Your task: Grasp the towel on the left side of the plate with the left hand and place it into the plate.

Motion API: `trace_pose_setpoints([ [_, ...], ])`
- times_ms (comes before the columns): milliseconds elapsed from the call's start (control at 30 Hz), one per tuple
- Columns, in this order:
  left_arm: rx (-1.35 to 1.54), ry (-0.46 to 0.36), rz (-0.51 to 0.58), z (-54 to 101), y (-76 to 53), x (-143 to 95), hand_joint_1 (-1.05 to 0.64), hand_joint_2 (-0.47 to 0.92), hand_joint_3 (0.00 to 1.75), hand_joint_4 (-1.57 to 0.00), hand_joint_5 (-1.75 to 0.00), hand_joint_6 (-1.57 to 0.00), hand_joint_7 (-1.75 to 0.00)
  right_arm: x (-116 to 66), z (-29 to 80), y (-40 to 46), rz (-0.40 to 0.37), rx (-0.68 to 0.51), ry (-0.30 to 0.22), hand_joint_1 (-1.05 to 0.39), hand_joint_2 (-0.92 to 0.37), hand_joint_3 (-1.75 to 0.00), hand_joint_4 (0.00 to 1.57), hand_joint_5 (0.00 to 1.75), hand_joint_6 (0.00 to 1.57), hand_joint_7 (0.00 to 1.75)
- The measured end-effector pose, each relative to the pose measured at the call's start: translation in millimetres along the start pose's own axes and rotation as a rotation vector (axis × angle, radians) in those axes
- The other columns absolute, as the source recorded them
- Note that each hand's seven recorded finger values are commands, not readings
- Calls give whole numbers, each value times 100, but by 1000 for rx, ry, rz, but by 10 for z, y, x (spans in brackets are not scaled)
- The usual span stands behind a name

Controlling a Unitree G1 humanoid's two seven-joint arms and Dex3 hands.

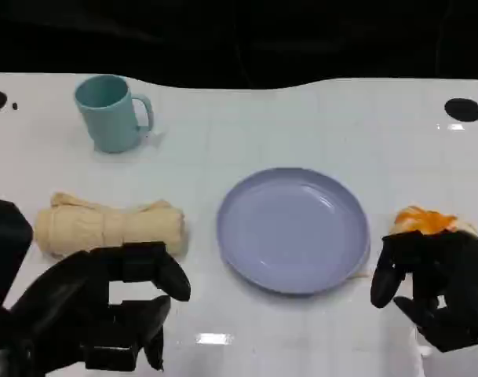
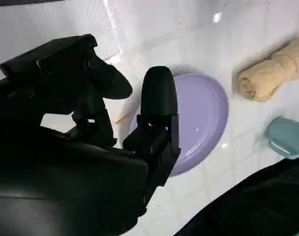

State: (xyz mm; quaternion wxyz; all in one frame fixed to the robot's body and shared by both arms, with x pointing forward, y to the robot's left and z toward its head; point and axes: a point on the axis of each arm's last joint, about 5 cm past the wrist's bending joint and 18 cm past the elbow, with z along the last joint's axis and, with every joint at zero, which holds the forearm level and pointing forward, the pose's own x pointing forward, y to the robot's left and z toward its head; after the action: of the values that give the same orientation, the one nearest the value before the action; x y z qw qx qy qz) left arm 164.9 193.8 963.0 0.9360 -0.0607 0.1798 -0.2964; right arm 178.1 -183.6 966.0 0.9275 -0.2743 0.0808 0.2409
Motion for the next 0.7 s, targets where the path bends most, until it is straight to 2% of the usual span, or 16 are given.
trace_pose_setpoints([
  [700,1,-5,1,1,2,1,-14,55,123,-81,-175,-80,-148,3,-4,1,0,1,1,1,-61,-101,70,173,69,142],
])
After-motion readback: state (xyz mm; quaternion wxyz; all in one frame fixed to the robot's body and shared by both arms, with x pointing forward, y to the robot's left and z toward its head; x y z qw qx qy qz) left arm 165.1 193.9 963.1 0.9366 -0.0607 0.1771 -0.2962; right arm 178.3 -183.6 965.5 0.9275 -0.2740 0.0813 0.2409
